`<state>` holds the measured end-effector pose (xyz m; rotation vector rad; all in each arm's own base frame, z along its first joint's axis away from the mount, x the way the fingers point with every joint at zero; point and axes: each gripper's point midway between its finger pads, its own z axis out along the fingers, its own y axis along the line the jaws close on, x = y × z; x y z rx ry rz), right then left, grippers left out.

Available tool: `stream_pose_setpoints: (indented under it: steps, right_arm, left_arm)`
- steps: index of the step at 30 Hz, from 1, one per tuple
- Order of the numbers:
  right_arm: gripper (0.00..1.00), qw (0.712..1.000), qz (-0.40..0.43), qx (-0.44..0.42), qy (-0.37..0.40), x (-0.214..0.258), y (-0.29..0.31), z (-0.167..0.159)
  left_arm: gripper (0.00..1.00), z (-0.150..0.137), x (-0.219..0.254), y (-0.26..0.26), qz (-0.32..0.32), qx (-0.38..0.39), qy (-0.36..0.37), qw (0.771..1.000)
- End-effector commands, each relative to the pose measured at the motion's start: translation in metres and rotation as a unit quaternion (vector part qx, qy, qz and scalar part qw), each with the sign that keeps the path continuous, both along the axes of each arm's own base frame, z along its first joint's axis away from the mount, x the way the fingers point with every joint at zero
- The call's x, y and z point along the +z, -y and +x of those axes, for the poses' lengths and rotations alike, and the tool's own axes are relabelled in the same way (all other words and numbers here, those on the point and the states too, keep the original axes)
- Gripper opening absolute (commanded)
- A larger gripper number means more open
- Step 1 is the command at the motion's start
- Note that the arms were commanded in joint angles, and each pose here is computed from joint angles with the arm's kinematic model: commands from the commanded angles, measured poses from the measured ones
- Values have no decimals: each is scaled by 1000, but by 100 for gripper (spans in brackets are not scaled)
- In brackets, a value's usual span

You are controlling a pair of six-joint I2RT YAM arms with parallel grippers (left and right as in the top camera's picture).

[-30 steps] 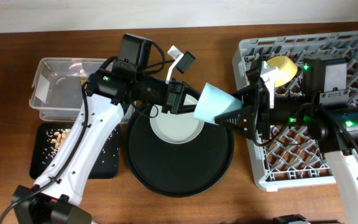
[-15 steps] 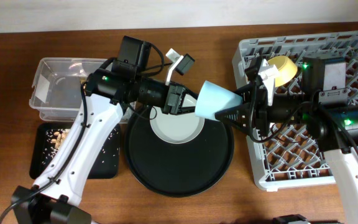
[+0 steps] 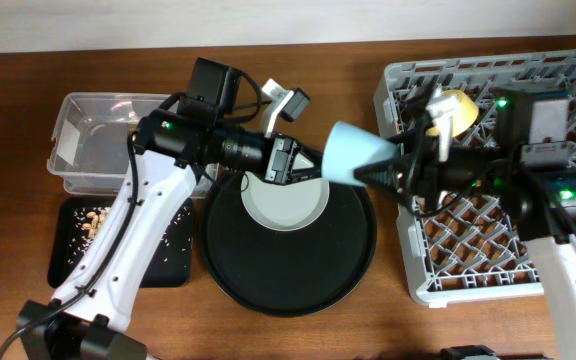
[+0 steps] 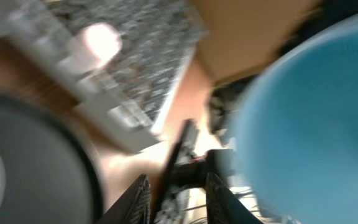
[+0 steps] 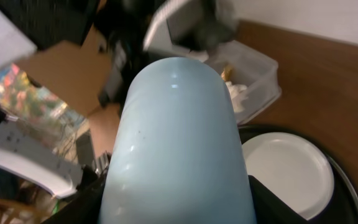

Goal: Sort waste into correct bins and load items into the dishwasher rack
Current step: 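Hand the light-blue cup from the left gripper to the right gripper, then place the light-blue cup in the dish rack with the right gripper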

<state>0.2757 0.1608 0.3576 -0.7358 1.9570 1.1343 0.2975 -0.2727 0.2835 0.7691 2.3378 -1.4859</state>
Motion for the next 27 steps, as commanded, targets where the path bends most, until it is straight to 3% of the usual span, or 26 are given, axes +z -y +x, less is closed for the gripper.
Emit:
stream_pose_setpoints:
  steps: [1, 3, 7, 9, 13, 16, 27]
  right_arm:
    - [50, 999, 15, -34, -35, 6, 17, -5]
    - [50, 994, -14, -82, -73, -10, 34, -5]
    - [50, 952, -133, -210, -177, -64, 86, -13]
    - [50, 914, -185, -274, -237, -87, 114, -23]
    - [50, 800, -285, -413, -328, -118, 172, -50]
    - [50, 774, -304, -434, -348, -131, 182, -56]
    - [51, 744, -321, -417, -412, -205, 185, -48]
  left_arm:
    - [35, 23, -31, -19, 105, 62, 38, 992]
    - [40, 28, -35, -23, 122, 73, 44, 989]
    - [45, 38, -45, -35, 164, 115, 42, 979]
    - [45, 43, -49, -39, 179, 136, 36, 974]
    - [45, 55, -58, -56, 222, 197, 22, 955]
    - [46, 58, -60, -59, 230, 213, 17, 950]
    - [47, 58, -60, -59, 230, 213, 17, 950]
